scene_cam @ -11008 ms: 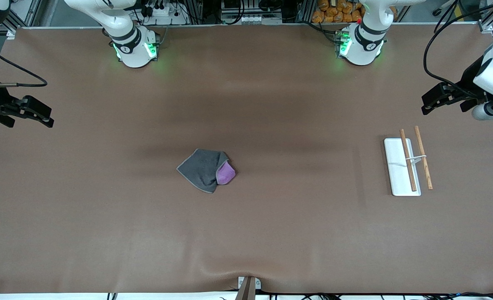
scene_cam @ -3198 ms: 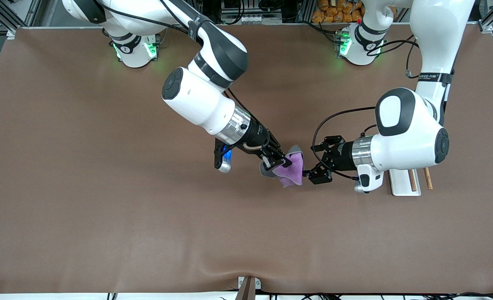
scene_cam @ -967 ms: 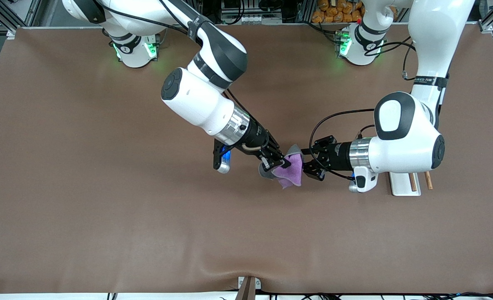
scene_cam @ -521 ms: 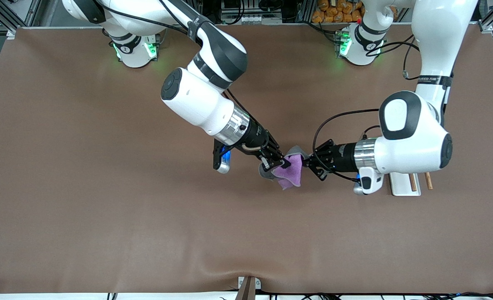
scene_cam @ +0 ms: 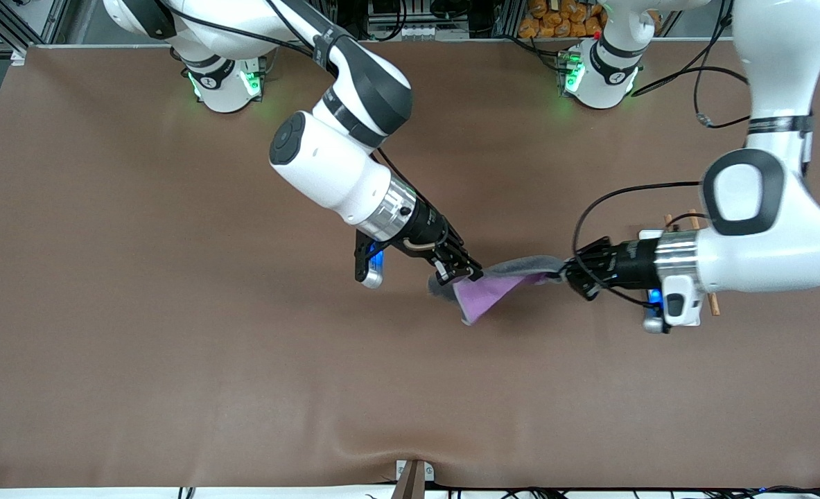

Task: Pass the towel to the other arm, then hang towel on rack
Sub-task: 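Open the right gripper and release the towel to the left gripper, then carry the towel with the left gripper over the wooden dowel rack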

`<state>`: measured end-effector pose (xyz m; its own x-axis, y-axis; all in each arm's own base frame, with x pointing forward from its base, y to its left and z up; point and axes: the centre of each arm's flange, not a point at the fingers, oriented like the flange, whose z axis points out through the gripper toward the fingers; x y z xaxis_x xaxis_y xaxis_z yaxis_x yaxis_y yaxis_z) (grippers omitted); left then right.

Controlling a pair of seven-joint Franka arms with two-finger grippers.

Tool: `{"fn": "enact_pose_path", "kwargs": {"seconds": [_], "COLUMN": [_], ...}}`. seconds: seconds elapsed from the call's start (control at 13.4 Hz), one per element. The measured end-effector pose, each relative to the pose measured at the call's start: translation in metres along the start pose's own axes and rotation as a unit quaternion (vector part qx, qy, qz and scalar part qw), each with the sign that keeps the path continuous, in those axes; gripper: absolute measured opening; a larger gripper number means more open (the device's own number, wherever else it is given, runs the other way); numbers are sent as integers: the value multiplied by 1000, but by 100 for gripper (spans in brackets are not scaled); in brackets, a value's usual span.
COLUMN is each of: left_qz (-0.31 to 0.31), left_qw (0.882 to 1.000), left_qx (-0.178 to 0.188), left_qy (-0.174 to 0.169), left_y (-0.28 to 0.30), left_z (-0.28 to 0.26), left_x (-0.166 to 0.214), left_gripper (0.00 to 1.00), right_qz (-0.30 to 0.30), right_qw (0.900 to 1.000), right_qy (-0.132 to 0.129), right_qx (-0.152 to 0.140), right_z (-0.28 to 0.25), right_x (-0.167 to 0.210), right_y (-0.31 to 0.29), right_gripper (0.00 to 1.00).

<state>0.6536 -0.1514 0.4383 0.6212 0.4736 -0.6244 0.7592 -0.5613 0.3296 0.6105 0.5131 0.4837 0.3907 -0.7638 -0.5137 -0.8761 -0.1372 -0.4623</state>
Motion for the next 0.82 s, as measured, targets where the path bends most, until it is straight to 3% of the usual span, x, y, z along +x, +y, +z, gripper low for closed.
{"fn": "enact_pose_path", "kwargs": {"seconds": [0.22, 0.37, 0.52, 0.82], "left_qz": [54, 92, 125, 177], "left_qw": [996, 988, 980, 964], "left_qx": [56, 98, 132, 179], "left_qy": [50, 82, 85, 82], "left_y": [-10, -14, -29, -75], "left_z": [-28, -40, -52, -90], "left_x": [-17, -30, -25, 16], "left_gripper": [3, 3, 3, 3], "right_qz": [-87, -113, -163, -202], "right_qw": [994, 990, 981, 966], "right_qy": [60, 75, 81, 90], "right_qx": [-9, -38, -64, -132], "right_z": [8, 15, 17, 1], "right_x": [-17, -20, -14, -17], "right_y": [12, 22, 25, 31], "right_gripper": [56, 79, 99, 100]}}
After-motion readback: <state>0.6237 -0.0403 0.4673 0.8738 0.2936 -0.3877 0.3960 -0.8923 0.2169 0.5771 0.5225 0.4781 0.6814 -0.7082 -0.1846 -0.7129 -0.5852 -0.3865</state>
